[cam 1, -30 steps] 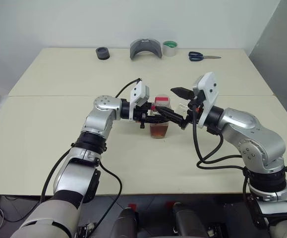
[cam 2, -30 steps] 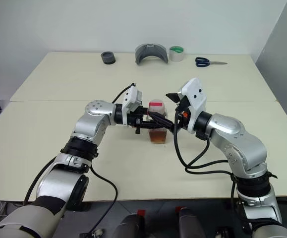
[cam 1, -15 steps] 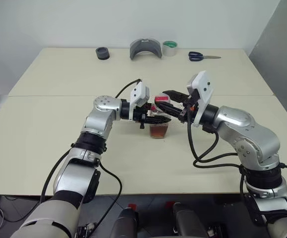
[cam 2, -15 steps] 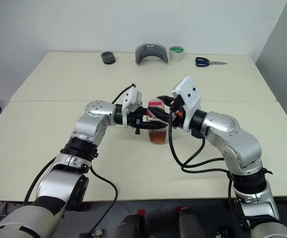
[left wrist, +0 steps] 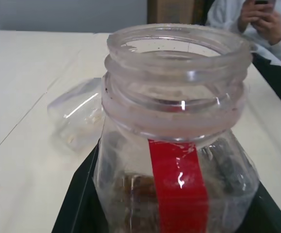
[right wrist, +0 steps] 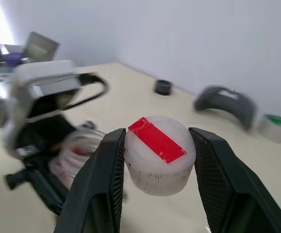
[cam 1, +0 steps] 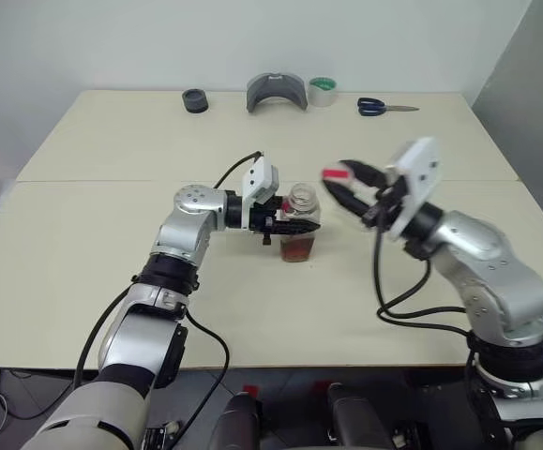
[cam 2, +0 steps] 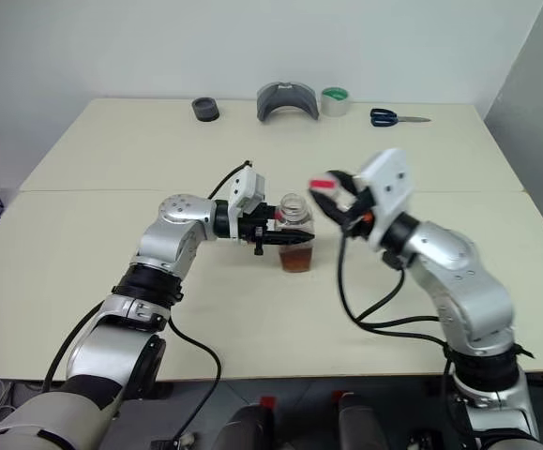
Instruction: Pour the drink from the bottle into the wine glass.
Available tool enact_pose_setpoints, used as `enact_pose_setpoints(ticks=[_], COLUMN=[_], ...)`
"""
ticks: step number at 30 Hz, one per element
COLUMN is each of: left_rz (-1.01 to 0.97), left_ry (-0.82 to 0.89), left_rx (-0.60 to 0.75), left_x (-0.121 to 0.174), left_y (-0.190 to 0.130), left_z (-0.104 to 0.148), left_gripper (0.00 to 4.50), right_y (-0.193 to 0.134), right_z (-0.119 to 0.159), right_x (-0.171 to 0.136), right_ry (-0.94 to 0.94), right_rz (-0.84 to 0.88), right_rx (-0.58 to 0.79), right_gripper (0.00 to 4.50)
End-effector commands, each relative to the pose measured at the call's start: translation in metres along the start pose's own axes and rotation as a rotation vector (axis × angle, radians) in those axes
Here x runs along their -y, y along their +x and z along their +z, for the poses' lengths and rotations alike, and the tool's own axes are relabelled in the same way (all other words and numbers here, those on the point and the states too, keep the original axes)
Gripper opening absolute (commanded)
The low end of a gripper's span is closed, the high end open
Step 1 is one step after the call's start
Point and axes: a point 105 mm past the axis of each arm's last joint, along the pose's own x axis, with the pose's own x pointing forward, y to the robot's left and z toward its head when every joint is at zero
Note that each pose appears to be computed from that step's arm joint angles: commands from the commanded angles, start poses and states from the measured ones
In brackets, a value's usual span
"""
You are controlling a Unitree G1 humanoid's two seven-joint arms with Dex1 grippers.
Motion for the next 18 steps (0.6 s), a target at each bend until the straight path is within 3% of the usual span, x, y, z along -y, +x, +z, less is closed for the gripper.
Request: enact_pose_setpoints(ticks=[1,4,9,17,18], left_rz=[0.070,0.109,0.147,0.213,0.229], left_ry=[0.039,0.032,0.029,0.030,0.028], left_rx=[0.049,0.044,0.035,0.025,0.027], left_x=[-0.008,-0.012,-0.014,-0.023,-0.025], left_y=[-0.012,-0.021,-0.031,-0.042,-0.043], left_z=[0.016,0.013,0.011,0.008,0.008], left_gripper=[1.73,1.73,1.73,1.73,1.73], right_y=[-0.030,-0.056,-0.081,-0.095,-0.095], right_z=[-0.021,-0.050,-0.073,-0.094,-0.094], right_x=[0.028,0.038,0.036,0.042,0.042], right_ry=[-0.003,-0.011,0.022,0.027,0.032], right_rz=[-0.211,-0.333,-0.402,-0.428,-0.426], right_rx=[-0.081,-0.193,-0.290,-0.399,-0.399], right_gripper=[1.72,1.72,1.72,4.48,4.50])
